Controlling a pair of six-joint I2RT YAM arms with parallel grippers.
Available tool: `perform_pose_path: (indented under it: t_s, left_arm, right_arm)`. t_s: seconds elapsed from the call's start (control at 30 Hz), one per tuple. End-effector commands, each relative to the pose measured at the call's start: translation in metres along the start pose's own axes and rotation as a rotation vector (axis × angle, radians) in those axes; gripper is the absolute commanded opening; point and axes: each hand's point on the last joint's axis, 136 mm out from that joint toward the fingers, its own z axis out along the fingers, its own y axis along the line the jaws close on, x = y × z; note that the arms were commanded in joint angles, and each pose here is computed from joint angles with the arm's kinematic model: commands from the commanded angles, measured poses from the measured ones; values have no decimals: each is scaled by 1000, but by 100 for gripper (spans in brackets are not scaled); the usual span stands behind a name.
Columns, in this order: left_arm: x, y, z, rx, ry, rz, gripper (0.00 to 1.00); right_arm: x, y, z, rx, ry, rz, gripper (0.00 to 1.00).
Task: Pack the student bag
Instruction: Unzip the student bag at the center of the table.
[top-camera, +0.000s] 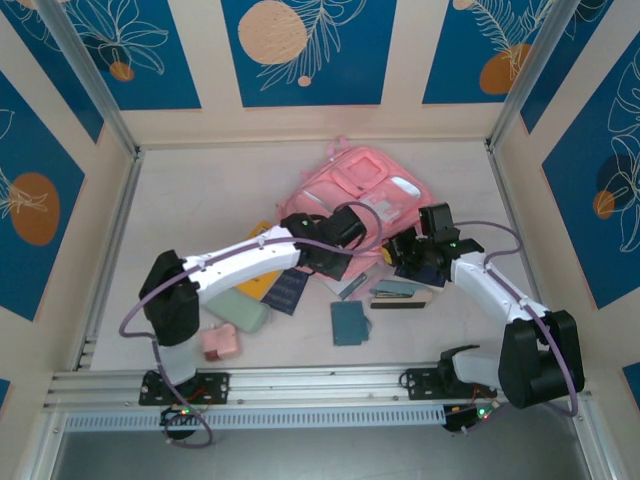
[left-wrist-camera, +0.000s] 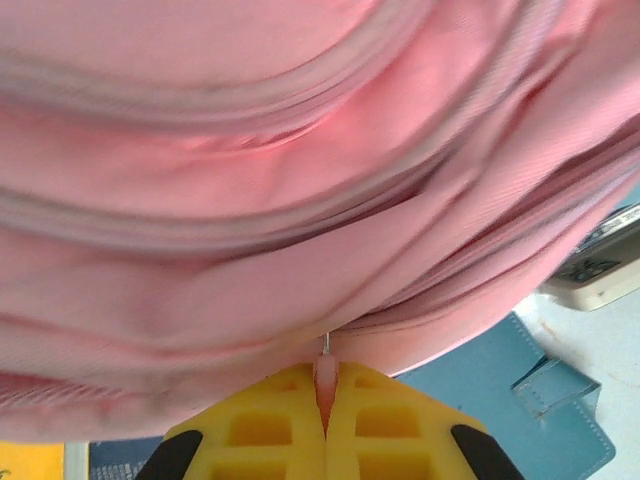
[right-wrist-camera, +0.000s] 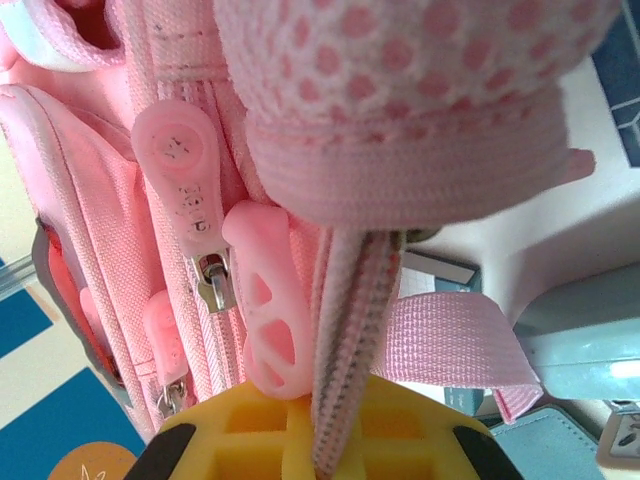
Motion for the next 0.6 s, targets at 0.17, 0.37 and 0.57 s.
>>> perform_pose_path:
  t_s: [0.17,0.37,0.57]
  left_arm:
    - [26,45,-2,18,41,-142,0]
    - [33,88,-7,21,19,-270,0]
    - [20,95,-23,59,-40,-262,0]
  right_arm:
    - [-25,4,-10,-13,-60,-33,0]
    - [-41,20,-12,-17,-65,-93,0]
    - [-54,42,-2,-22,-27,-134,0]
